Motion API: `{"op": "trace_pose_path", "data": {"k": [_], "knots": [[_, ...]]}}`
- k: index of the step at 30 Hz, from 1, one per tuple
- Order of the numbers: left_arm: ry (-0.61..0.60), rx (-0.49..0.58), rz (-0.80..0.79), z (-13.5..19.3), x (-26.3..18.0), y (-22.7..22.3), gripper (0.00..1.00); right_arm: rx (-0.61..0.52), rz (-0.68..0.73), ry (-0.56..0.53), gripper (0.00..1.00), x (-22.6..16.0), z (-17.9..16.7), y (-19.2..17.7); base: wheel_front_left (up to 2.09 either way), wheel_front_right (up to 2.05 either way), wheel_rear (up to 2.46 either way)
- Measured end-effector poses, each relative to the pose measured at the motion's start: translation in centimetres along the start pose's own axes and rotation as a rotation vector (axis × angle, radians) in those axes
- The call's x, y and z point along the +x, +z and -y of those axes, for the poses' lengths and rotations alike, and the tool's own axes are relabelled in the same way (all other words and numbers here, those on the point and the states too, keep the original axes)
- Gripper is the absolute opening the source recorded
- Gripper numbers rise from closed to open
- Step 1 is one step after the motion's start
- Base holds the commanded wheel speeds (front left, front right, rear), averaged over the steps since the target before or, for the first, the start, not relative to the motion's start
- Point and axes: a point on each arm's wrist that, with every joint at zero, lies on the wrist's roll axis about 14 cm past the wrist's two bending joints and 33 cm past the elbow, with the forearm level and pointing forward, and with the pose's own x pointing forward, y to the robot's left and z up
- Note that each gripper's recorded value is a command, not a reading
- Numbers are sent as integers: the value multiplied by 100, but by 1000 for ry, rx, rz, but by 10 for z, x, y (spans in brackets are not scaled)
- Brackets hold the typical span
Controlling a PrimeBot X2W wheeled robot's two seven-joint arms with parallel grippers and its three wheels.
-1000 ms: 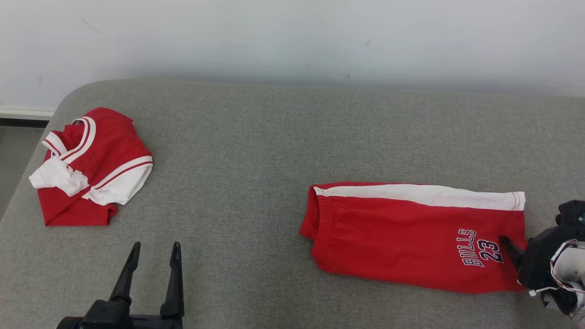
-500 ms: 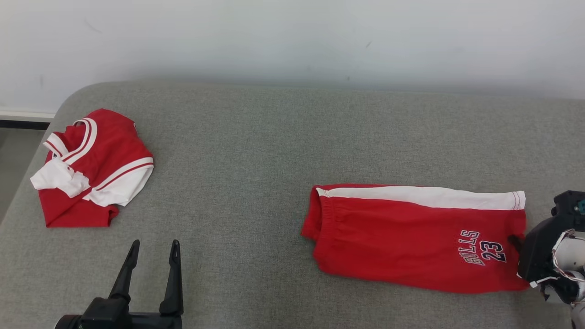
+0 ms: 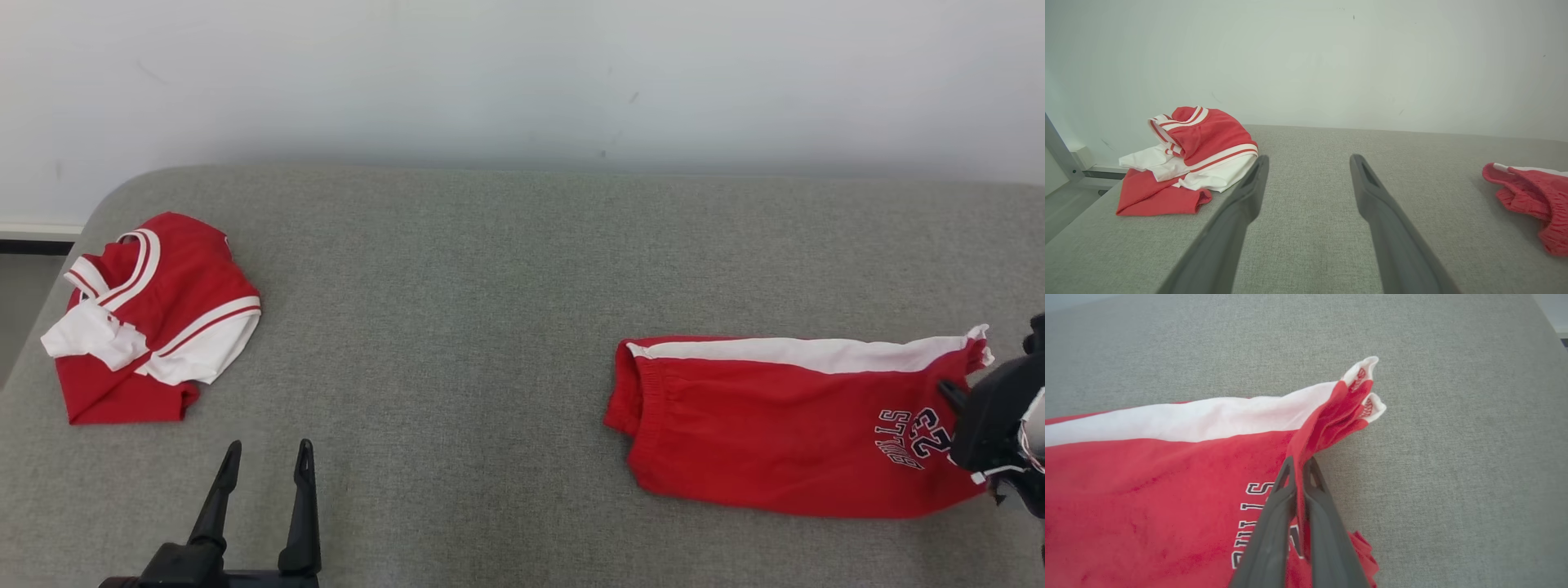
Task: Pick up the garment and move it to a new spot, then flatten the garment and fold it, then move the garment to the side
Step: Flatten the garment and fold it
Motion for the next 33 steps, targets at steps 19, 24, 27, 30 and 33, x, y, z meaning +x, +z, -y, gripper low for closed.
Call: {"op": "trace_pose_path", "data": {"k": [19,24,27,30,33], "knots": [[-33,-6,-1,12,-1,0,100,53,24,438,0,-29,-158,18,0,0,0],[-24,-5,-5,9,-3,-1,100,56,-19,517,0,-28,-195,9,0,0,0],[-20,-7,-10,8,-4,-3,100,55,-41,544,0,-26,-211,3,0,0,0],[-14,-11,-14,7,-3,-4,100,51,-69,564,0,-21,-225,-5,0,0,0],[-12,-11,-16,6,-2,-5,100,55,-82,581,0,-17,-239,-10,0,0,0]]}}
